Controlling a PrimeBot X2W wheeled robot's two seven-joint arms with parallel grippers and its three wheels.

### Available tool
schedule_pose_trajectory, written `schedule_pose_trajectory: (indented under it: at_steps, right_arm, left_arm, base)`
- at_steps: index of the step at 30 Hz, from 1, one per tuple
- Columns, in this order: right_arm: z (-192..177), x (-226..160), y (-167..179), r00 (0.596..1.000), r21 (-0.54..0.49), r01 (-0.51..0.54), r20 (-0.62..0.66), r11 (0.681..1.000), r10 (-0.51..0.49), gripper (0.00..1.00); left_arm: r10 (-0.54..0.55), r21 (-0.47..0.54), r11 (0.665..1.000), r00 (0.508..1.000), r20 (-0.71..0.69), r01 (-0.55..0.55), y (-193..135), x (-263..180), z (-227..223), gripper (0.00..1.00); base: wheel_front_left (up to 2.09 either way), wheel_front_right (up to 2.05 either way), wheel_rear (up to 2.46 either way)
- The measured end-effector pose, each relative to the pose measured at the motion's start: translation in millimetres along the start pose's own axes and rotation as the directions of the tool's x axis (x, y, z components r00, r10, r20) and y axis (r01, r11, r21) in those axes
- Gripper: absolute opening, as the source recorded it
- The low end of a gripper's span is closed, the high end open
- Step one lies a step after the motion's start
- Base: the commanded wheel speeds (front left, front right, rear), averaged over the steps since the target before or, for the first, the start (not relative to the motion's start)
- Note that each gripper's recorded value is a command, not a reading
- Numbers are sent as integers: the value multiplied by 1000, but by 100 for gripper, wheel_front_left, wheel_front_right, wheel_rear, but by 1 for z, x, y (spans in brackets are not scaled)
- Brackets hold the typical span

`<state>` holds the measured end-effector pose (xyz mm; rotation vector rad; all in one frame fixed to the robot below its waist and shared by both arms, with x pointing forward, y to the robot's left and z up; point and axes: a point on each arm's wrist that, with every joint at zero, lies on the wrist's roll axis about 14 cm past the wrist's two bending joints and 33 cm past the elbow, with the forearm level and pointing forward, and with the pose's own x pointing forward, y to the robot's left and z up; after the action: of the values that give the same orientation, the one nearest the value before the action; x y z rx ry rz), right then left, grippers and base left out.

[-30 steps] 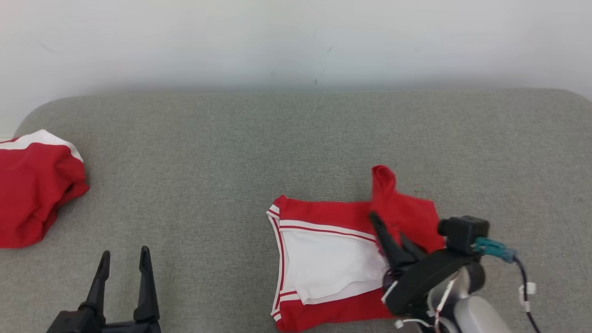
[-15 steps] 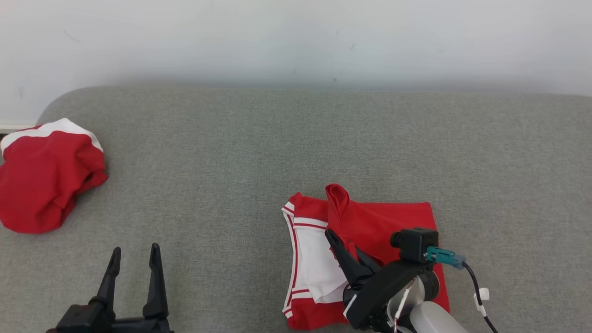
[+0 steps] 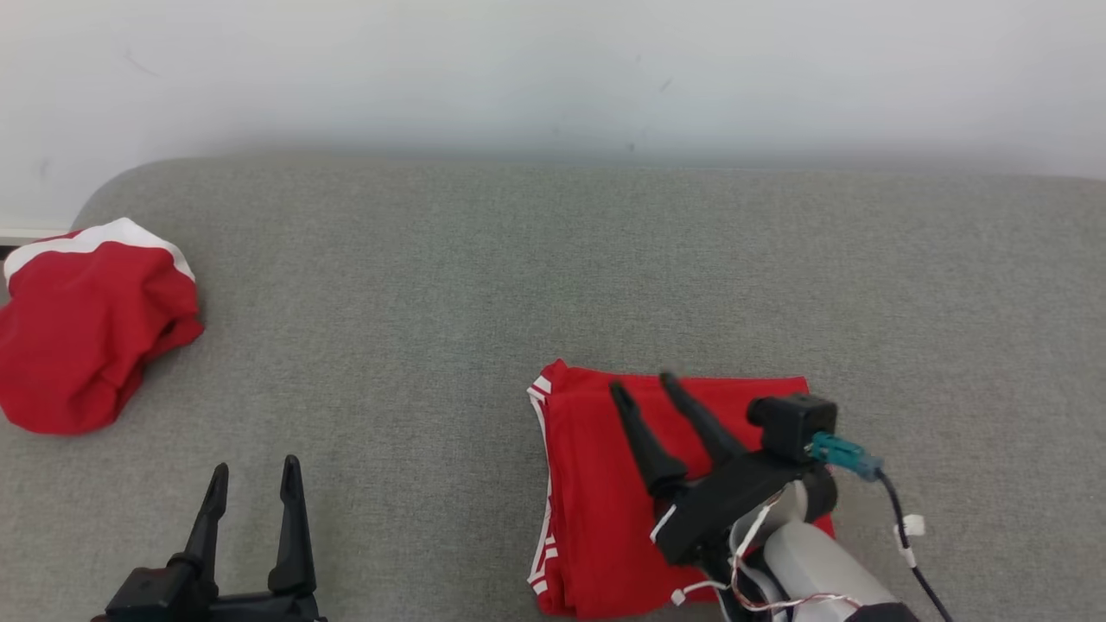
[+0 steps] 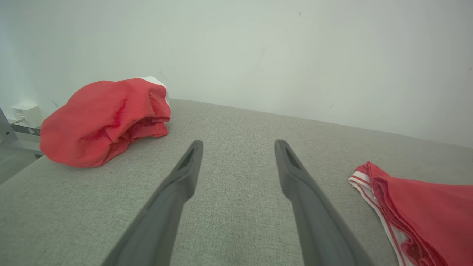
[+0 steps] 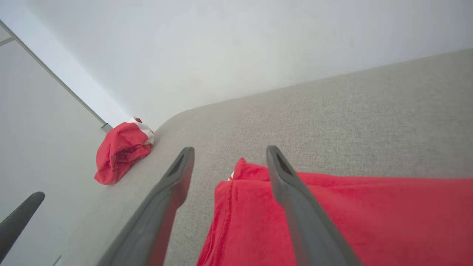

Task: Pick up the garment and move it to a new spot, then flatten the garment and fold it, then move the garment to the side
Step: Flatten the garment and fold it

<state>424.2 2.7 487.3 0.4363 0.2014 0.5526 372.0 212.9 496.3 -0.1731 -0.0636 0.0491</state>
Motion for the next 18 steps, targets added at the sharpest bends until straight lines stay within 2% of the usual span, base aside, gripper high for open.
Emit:
schedule_pose_trajectory:
  at_steps: [4,9,13,18]
  right_arm:
    - [32,-7,-24,991,-42,63,120,997,-58,100]
    - [70,-33,-61,961,-104,163,241,981,-134,100]
    - [87,-60,-83,930,-108,240,312,965,-196,100]
    - [92,-84,-93,907,-118,294,348,948,-238,100]
  left_arm:
    - [-11,-1,1000,1000,2,11,-4,3,0,100]
    - [-33,8,999,999,9,33,-10,6,3,100]
    - [-50,15,999,999,10,49,-15,7,3,100]
    - [-62,19,998,998,9,62,-19,8,2,100]
  base:
    - [0,0,0]
    - [0,0,0]
    - [0,0,0]
    - [0,0,0]
